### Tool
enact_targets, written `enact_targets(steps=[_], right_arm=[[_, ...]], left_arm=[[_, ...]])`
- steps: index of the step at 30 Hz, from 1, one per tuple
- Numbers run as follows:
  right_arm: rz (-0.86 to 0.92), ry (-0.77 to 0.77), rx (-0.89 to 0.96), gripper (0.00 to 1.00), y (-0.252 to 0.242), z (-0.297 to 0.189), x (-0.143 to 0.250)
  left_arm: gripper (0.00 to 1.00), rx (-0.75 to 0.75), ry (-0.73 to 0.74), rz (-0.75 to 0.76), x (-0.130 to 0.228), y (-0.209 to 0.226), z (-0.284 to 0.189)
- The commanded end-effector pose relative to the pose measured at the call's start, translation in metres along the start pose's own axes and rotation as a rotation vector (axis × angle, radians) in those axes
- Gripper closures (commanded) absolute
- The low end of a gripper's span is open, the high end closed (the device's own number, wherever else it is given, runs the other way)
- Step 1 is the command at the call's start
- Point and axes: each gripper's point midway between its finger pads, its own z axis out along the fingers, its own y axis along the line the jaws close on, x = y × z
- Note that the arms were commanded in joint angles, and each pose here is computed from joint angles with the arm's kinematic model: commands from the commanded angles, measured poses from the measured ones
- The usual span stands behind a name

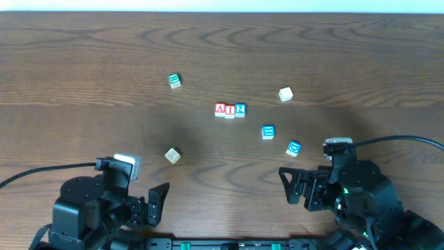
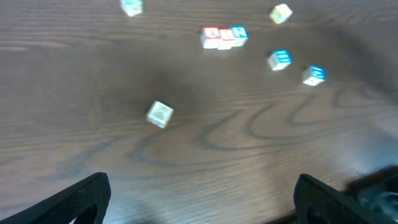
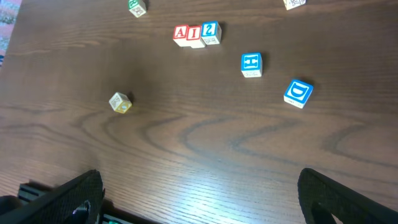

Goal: Spell out Ai2

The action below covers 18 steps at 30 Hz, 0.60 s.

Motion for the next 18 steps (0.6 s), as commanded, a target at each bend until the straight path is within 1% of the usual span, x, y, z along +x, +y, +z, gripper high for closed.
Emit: enact_targets(steps=[1, 4, 8, 12, 18], right_arm=[[0.007, 0.004, -0.005, 0.01, 0.001, 0.001, 0.001], [0.007, 0.004, -0.005, 0.01, 0.001, 0.001, 0.001], [0.007, 0.004, -0.005, 0.01, 0.001, 0.001, 0.001], [0.007, 0.004, -0.005, 0.01, 0.001, 0.001, 0.001], [0.007, 0.004, -0.005, 0.01, 0.001, 0.001, 0.001]], left_arm=[[0.04, -0.144, -0.042, 0.025, -0.005, 0.025, -0.002], [0.05, -0.277, -0.168, -0.001, -0.027, 0.048, -0.013], [0.04, -0.377, -0.324, -0.057, -0.045, 0.069, -0.022], [0.05, -0.438, -0.398, -0.103, -0.034, 0.091, -0.006], [0.05, -0.445, -0.461, -0.111, -0.009, 0.111, 0.04]])
